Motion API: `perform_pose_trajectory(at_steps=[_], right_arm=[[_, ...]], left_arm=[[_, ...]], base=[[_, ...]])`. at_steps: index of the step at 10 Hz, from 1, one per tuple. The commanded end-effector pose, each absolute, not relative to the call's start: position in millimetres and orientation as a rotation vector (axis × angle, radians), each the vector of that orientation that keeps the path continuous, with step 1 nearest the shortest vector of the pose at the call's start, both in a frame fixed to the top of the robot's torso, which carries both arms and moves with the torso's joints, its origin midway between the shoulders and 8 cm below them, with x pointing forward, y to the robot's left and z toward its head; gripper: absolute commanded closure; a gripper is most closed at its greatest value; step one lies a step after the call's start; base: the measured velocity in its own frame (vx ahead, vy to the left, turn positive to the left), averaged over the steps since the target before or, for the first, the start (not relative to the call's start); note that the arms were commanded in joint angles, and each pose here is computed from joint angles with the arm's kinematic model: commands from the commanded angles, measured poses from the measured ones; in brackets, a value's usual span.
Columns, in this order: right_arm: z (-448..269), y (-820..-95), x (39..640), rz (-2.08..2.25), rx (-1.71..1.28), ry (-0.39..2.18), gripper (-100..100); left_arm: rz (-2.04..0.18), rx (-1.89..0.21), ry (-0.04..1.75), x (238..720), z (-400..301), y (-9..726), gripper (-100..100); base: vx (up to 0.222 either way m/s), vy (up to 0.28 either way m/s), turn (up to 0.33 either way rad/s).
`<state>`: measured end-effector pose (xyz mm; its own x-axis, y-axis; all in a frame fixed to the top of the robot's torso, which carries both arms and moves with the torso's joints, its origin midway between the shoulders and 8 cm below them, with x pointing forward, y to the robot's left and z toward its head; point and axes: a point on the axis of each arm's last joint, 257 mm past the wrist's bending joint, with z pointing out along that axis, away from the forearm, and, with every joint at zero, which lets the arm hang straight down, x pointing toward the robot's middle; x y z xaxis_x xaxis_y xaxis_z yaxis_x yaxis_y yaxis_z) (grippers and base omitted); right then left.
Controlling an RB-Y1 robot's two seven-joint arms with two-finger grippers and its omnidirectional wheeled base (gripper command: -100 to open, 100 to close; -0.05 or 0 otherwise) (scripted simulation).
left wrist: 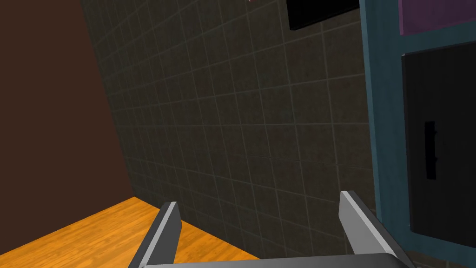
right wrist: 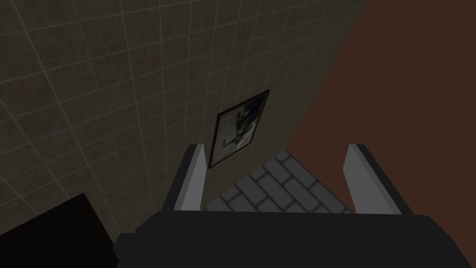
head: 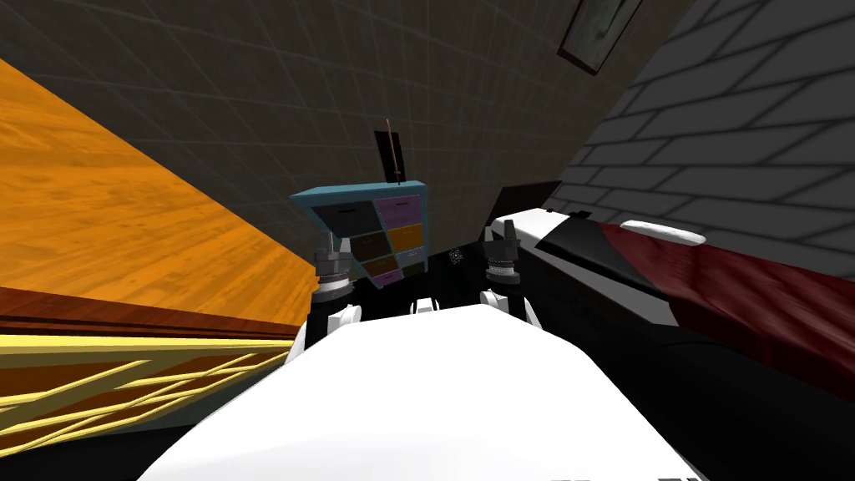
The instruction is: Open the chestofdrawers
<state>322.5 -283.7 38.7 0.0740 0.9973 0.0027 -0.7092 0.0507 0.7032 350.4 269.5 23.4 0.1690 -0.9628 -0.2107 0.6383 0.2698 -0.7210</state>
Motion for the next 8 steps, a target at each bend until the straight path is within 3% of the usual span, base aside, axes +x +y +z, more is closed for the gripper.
perform_pose_trajectory(at_steps=[1, 8], right_arm=[[39, -284, 323, 1.415, 0.628, 0.579, 0], [39, -284, 323, 1.415, 0.628, 0.579, 0]], left_arm=[[-1.211, -0.55, 0.783, 363, 1, 271, -100], [-1.187, -0.614, 0.862, 389, -54, 281, -100]], base=[[0.076, -0.037, -0.009], [0.074, -0.036, -0.006]])
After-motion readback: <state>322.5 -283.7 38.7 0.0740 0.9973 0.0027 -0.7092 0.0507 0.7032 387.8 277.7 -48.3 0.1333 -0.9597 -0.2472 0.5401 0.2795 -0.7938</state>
